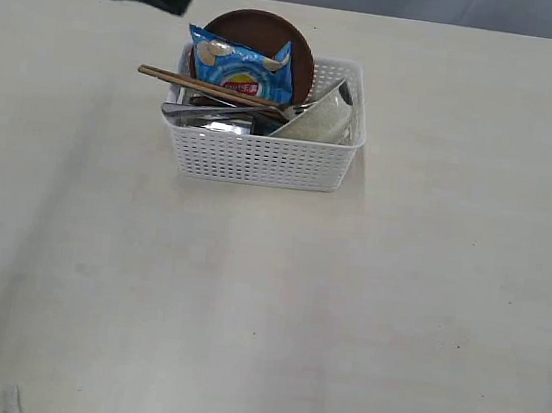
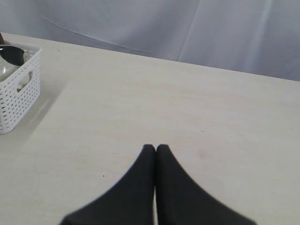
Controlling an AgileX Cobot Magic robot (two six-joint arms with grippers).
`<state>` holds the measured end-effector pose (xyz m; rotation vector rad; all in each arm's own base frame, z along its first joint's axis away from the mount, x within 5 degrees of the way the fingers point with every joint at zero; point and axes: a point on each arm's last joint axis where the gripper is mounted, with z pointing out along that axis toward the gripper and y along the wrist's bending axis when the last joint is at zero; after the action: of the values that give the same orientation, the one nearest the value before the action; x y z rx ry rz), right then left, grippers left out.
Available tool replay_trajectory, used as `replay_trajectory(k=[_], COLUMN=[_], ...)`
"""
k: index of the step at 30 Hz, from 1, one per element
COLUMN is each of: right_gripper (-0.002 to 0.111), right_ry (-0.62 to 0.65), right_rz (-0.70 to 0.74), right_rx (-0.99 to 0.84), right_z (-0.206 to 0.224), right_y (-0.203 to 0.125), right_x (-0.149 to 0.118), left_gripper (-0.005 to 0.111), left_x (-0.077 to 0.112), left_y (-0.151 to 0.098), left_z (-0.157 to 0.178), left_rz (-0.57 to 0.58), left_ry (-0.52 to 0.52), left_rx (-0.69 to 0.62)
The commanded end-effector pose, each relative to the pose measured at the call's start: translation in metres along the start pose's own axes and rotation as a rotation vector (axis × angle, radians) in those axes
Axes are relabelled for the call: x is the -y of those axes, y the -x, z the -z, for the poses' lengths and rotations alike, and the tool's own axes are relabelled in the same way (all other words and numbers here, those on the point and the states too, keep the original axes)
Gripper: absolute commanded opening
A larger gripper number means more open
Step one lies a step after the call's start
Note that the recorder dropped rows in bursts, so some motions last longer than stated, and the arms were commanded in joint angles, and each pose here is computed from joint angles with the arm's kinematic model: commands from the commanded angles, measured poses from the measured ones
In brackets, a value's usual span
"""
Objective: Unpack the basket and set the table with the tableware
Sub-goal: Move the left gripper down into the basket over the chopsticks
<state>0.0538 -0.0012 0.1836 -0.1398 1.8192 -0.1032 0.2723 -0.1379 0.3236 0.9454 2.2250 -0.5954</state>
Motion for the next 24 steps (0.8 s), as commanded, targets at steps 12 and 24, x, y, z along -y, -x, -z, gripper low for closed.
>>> replay_trajectory(k=[12,24], right_gripper=[0.0,0.0], right_ry=[-0.007,-0.007], right_rz=[0.004,0.004], right_rx=[0.003,0.003], right_z=[0.0,0.0], right_y=[-0.001,-0.001], right_x=[0.0,0.0], left_gripper=[0.036,0.036], left_x=[0.034,0.024], left_y=[-0.011,-0.012], left_z=[-0.083,-0.13], left_rz=[-0.363,-0.326], left_ry=[0.166,0.185], left_rx=[-0.457,-0.35])
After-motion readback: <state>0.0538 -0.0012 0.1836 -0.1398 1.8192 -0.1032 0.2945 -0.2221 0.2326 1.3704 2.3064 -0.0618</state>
